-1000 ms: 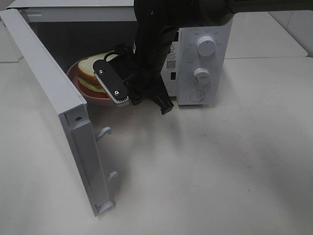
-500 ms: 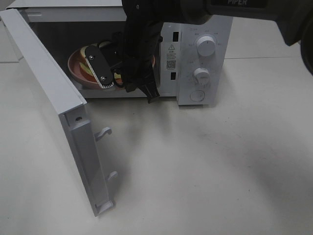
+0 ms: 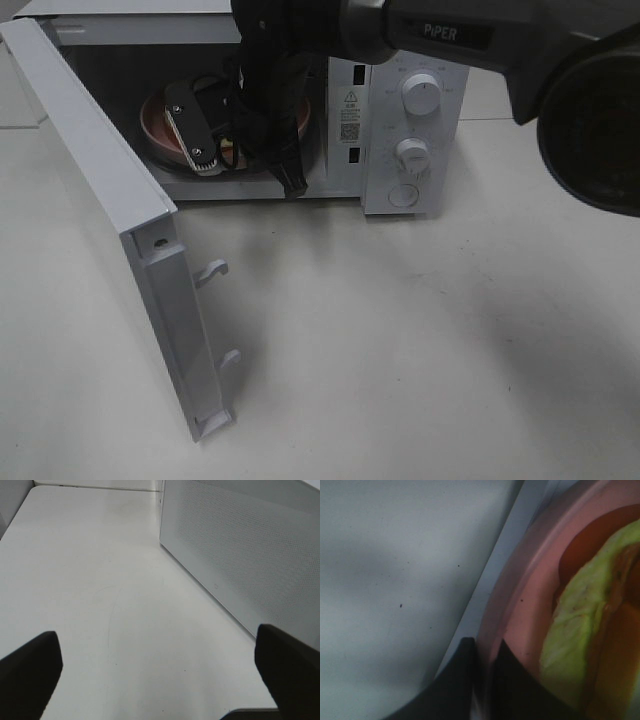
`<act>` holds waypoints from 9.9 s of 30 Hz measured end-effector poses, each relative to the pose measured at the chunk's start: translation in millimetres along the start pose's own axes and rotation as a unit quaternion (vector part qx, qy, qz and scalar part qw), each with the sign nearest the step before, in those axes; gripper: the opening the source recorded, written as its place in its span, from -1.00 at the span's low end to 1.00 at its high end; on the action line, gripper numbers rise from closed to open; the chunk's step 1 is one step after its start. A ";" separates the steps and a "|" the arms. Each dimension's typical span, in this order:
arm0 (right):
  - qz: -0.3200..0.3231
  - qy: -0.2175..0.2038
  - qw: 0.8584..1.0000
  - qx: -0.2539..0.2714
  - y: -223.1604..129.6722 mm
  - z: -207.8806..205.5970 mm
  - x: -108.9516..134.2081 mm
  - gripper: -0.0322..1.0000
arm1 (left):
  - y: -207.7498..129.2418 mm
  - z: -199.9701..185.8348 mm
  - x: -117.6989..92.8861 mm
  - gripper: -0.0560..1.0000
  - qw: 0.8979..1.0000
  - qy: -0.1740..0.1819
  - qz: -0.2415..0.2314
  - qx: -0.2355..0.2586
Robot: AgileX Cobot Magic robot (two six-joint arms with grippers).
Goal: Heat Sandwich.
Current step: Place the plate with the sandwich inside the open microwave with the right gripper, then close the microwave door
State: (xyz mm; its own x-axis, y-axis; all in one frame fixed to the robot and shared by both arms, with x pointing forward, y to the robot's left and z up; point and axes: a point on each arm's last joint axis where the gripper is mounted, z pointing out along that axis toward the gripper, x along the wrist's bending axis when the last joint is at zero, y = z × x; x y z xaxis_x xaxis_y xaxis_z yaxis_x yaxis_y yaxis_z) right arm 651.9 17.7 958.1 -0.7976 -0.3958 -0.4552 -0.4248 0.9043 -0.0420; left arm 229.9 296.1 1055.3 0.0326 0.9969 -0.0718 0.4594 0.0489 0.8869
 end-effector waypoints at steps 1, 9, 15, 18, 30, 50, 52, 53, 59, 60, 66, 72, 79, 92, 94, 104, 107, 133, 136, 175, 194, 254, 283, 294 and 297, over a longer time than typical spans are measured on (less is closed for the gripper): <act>0.000 0.000 1.000 0.000 0.0 0.0 0.0 -0.81 | 0.0 0.0 0.0 0.94 1.000 0.000 0.000 0.000; 0.015 -0.008 1.000 0.009 -10.1 12.6 -5.3 -0.75 | 0.0 0.0 0.0 0.94 1.000 0.000 0.000 0.000; 0.019 -0.021 1.000 0.011 -15.2 17.3 -8.5 -0.67 | 0.0 0.0 0.0 0.94 1.000 0.000 0.000 0.000; 0.019 -0.025 0.999 0.011 -15.5 18.8 -9.1 -0.58 | 0.0 0.0 0.0 0.94 1.000 0.000 0.000 0.000; 0.060 -0.031 0.998 0.001 -14.1 18.3 -10.5 0.25 | 0.0 0.0 0.0 0.94 1.000 0.000 0.000 0.000; 0.074 -0.045 0.996 -0.034 -16.8 -8.9 18.8 0.45 | 0.0 0.0 0.0 0.94 1.000 0.000 0.000 0.000; 0.074 -0.043 0.996 -0.036 -18.7 -15.6 27.5 0.45 | 0.0 0.0 0.0 0.94 1.000 0.000 0.000 0.000; 0.073 -0.043 0.996 -0.037 -19.4 -18.6 29.7 0.45 | 0.0 0.0 0.0 0.94 1.000 0.000 0.000 0.000; 0.071 -0.040 0.996 -0.038 -22.9 -27.1 47.3 0.45 | 0.0 0.0 0.0 0.94 1.000 0.000 0.000 0.000; 0.070 -0.037 0.996 -0.039 -24.5 -30.0 55.3 0.45 | 0.0 0.0 0.0 0.94 1.000 0.000 0.000 0.000; 0.069 -0.031 0.996 -0.039 -29.0 -42.7 74.3 0.45 | 0.0 0.0 0.0 0.94 1.000 0.000 0.000 0.000; 0.075 -0.022 0.996 -0.037 -33.6 -56.0 91.9 0.45 | 0.0 0.0 0.0 0.94 1.000 0.000 0.000 0.000; 0.103 -0.015 0.994 -0.037 -38.8 -71.9 111.0 0.45 | 0.0 0.0 0.0 0.94 1.000 0.000 0.000 0.000; 0.165 -0.002 0.986 -0.034 -49.3 -101.5 150.5 0.45 | 0.0 0.0 0.0 0.94 1.000 0.000 0.000 0.000; 0.193 0.000 0.981 -0.034 -52.1 -108.9 161.3 0.45 | 0.0 0.0 0.0 0.94 1.000 0.000 0.000 0.000; 0.302 0.015 0.953 -0.025 -61.4 -135.0 194.1 0.45 | 0.0 0.0 0.0 0.94 1.000 0.000 0.000 0.000; 0.340 0.021 0.940 -0.019 -64.6 -144.6 203.2 0.45 | 0.0 0.0 0.0 0.94 1.000 0.000 0.000 0.000; 0.580 0.055 0.812 0.047 -90.9 -244.1 259.3 0.63 | 0.0 0.0 0.0 0.94 1.000 0.000 0.000 0.000; 0.587 0.053 0.806 0.048 -93.6 -254.4 266.3 0.62 | 0.0 0.0 0.0 0.94 1.000 0.000 0.000 0.000; 0.786 -0.187 0.588 -0.036 -128.5 -306.7 400.0 0.55 | 0.0 0.0 0.0 0.94 1.000 0.000 0.000 0.000; 0.795 -0.298 0.521 -0.084 -121.0 -312.8 421.1 0.54 | 0.0 0.0 0.0 0.94 1.000 0.000 0.000 0.000; 0.795 -0.300 0.519 -0.092 -119.2 -312.9 422.8 0.53 | 0.0 0.0 0.0 0.94 1.000 0.000 0.000 0.000; 0.795 -0.300 0.519 -0.092 -119.2 -312.9 422.8 0.53 | 50.8 59.8 2.3 -0.04 1.000 0.009 -0.008 0.018; 0.795 -0.299 0.519 -0.092 -119.1 -312.9 422.8 0.53 | 75.3 111.4 4.8 -0.89 1.000 0.012 -0.020 0.000; 0.795 -0.299 0.519 -0.092 -119.1 -312.9 422.8 0.53 | 79.1 126.0 5.8 -0.89 0.999 0.012 -0.026 -0.016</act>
State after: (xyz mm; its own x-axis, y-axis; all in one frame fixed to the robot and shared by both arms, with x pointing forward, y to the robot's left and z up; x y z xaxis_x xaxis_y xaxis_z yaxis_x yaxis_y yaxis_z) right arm 231.3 -307.4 1048.9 0.0506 0.9985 0.0190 0.4897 -0.0414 0.8709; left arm 378.3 298.0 1067.5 -0.0124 0.9941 -0.1075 0.4310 0.1023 0.8965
